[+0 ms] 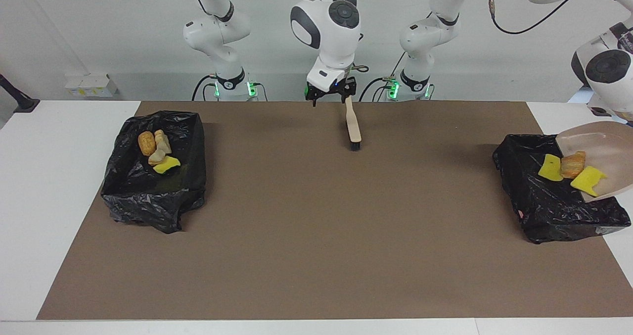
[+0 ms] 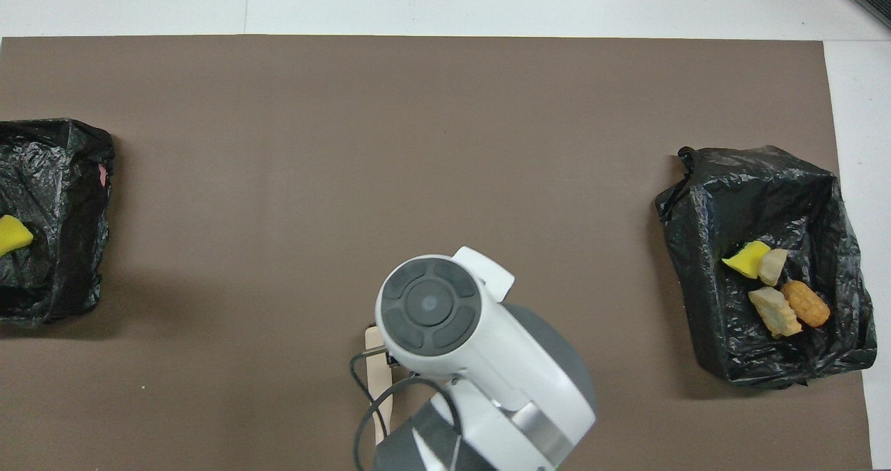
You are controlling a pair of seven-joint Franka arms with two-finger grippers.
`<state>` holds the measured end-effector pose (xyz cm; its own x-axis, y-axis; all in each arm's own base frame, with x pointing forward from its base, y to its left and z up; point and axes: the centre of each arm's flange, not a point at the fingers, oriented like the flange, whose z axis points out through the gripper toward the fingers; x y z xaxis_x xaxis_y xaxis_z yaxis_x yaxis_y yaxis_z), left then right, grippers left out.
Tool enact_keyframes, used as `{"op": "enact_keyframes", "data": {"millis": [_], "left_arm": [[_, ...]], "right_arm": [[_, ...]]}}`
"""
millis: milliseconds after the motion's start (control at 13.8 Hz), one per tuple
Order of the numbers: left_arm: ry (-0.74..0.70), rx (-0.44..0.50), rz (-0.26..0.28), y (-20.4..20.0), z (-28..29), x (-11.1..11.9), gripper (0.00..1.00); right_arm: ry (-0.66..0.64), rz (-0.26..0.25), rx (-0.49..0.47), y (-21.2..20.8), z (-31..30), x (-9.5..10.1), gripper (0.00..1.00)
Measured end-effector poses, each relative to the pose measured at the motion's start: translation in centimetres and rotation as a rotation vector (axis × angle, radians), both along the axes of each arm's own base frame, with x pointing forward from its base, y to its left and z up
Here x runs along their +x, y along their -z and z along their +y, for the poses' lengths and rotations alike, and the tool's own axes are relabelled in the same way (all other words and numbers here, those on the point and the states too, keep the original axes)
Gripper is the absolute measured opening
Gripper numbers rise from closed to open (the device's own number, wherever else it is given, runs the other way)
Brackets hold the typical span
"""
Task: Sweep and dump trash in bin
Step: 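Bring the dustpan back toward mid-table with the left gripper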
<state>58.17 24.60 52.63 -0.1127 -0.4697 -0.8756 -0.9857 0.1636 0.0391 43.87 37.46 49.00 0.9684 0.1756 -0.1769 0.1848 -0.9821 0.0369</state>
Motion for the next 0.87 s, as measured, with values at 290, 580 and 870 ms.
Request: {"op": "enact_keyframes", "data": {"millis": [290, 580, 870], "left_arm": [[-0.036, 0.164, 0.034, -1.7, -2.9, -0.3, 0.33], [-0.042, 0.173, 0.008, -3.1, -5.7, -0.2, 0.33], [-0.14, -0.064, -0.102, -1.9, -12.5, 0.2, 0.33]], "right_arm": [[-0.065, -0.038, -0.039, -2.2, -5.8, 4.4, 1.0], [-0.157, -0.068, 0.013, -5.0, -16.0, 10.4, 1.0], [-0.151, -0.107, -0.034, -6.8, -26.2, 13.8, 1.0]]}}
